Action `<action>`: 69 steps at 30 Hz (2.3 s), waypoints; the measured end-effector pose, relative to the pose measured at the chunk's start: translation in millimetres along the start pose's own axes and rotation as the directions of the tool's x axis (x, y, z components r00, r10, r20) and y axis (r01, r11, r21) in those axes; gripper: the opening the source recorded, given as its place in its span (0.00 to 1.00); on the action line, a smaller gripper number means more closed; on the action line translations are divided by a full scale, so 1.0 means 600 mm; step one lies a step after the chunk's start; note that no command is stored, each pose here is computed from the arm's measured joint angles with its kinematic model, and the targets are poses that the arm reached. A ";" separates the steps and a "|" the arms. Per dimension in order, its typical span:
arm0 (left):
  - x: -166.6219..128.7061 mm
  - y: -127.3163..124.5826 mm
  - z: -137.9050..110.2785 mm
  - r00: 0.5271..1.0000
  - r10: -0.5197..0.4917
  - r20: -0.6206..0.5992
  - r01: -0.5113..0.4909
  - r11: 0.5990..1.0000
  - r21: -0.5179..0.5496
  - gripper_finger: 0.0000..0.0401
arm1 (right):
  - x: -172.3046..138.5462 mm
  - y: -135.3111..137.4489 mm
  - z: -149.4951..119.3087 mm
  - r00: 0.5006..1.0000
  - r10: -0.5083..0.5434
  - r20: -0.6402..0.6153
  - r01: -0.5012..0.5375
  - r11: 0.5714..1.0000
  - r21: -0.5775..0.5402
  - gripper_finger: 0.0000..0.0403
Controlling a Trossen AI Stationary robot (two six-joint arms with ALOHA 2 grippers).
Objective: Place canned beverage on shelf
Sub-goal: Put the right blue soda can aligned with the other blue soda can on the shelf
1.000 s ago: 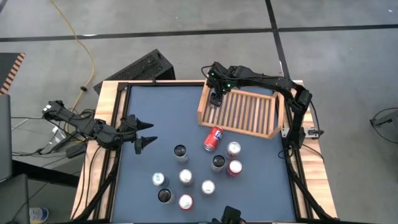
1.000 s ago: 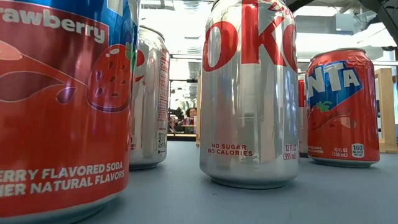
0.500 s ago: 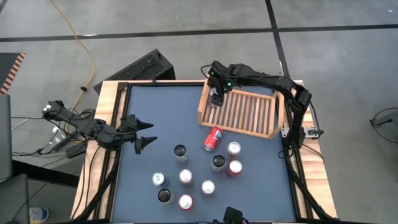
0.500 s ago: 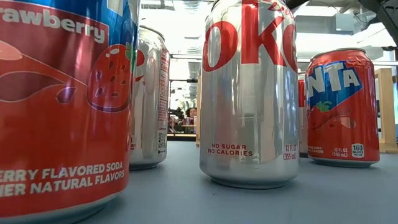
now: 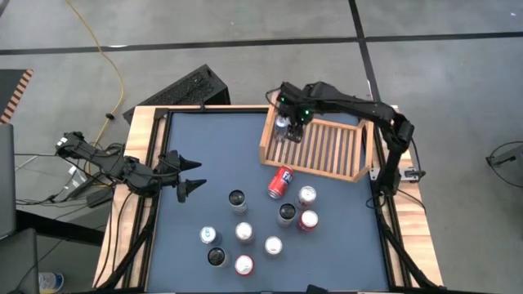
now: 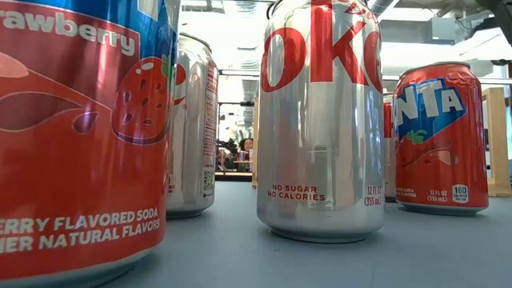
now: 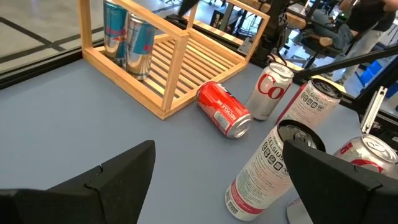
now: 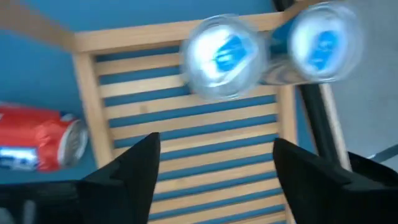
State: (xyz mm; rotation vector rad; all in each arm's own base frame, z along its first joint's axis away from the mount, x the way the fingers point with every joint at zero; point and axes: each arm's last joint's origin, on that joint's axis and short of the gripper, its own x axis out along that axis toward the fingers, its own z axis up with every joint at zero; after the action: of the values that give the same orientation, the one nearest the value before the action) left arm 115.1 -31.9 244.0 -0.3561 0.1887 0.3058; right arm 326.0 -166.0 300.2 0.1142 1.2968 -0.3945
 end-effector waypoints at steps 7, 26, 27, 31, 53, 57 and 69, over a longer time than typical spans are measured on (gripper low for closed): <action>0.000 0.001 0.001 1.000 0.023 0.013 -0.023 1.000 0.000 0.85 | 0.041 0.067 -0.006 0.992 0.011 0.124 -0.001 0.997 -0.081 0.30; 0.000 0.001 0.001 1.000 0.024 0.014 -0.024 1.000 -0.001 0.85 | 0.072 0.048 0.006 0.964 -0.040 0.264 0.043 0.999 -0.006 0.01; 0.000 0.001 0.001 1.000 0.024 0.014 -0.024 1.000 0.000 0.85 | 0.076 0.049 0.004 0.964 -0.039 0.263 0.042 0.999 -0.006 0.00; 0.000 0.001 0.001 0.999 0.028 0.016 -0.028 1.000 0.001 0.85 | 0.085 0.051 0.000 0.965 -0.037 0.261 0.041 0.999 -0.011 0.00; 0.000 0.002 0.001 0.999 0.046 0.026 -0.046 0.999 0.000 0.85 | 0.086 0.039 0.002 0.957 -0.098 0.274 0.093 0.995 0.032 0.00; 0.000 0.002 0.001 0.999 0.046 0.026 -0.046 0.999 -0.001 0.85 | 0.086 0.039 0.002 0.956 -0.109 0.272 0.103 0.994 0.035 0.00; 0.000 0.002 0.001 0.999 0.046 0.027 -0.046 0.999 -0.001 0.85 | 0.087 0.037 -0.001 0.960 -0.123 0.253 0.117 0.992 0.036 0.00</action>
State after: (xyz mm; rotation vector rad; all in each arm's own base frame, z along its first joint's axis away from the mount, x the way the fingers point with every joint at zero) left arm 114.7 -30.5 244.3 -0.3487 0.1708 0.3561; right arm 344.5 -156.5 247.4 0.0008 1.0485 -0.5093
